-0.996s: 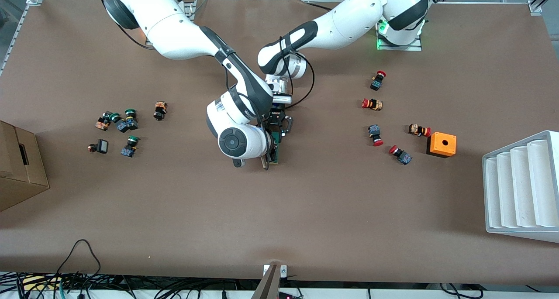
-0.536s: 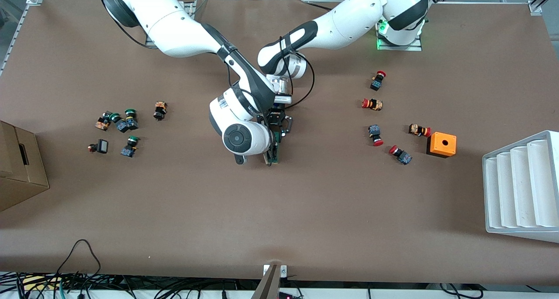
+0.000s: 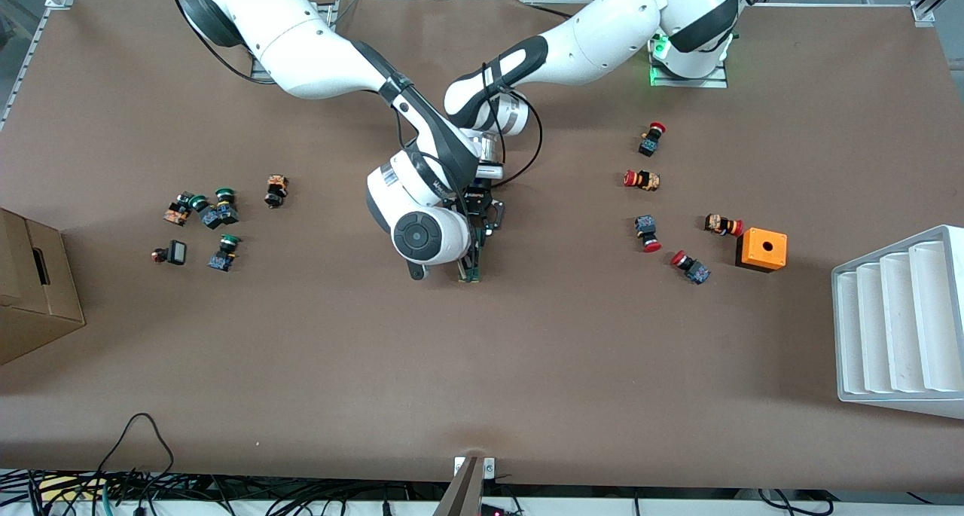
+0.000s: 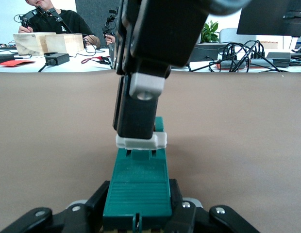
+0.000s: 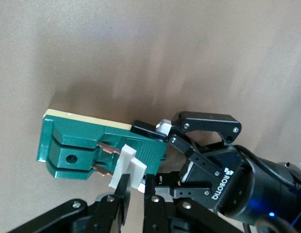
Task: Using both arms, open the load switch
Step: 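Press the white handle down into the switch base with the right gripper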
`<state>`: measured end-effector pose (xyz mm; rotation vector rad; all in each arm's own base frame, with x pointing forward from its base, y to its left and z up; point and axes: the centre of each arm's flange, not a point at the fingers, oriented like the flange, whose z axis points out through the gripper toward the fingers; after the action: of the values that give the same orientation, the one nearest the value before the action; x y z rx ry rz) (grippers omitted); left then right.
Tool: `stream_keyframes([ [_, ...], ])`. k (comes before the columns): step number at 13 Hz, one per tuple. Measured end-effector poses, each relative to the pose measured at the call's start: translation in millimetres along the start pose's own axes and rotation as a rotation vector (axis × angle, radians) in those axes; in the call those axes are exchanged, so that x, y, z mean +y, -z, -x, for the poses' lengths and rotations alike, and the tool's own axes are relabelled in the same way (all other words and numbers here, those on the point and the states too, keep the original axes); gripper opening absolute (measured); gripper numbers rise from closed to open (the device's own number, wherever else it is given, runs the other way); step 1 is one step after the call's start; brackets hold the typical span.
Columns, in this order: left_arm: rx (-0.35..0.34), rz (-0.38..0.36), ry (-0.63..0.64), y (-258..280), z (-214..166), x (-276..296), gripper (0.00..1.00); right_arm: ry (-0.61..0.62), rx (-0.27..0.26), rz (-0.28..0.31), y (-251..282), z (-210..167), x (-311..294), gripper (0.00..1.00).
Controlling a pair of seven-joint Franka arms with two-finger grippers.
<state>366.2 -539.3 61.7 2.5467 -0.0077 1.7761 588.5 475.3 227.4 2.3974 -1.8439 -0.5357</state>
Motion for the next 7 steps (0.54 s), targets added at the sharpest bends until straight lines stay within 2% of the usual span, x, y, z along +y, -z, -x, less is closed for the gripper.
stream_keyframes([
  [7, 0.000, 0.000, 0.000, 0, 0, 0, 0.51, 0.009, 0.016, -0.007, -14, 0, 3, 0.18],
])
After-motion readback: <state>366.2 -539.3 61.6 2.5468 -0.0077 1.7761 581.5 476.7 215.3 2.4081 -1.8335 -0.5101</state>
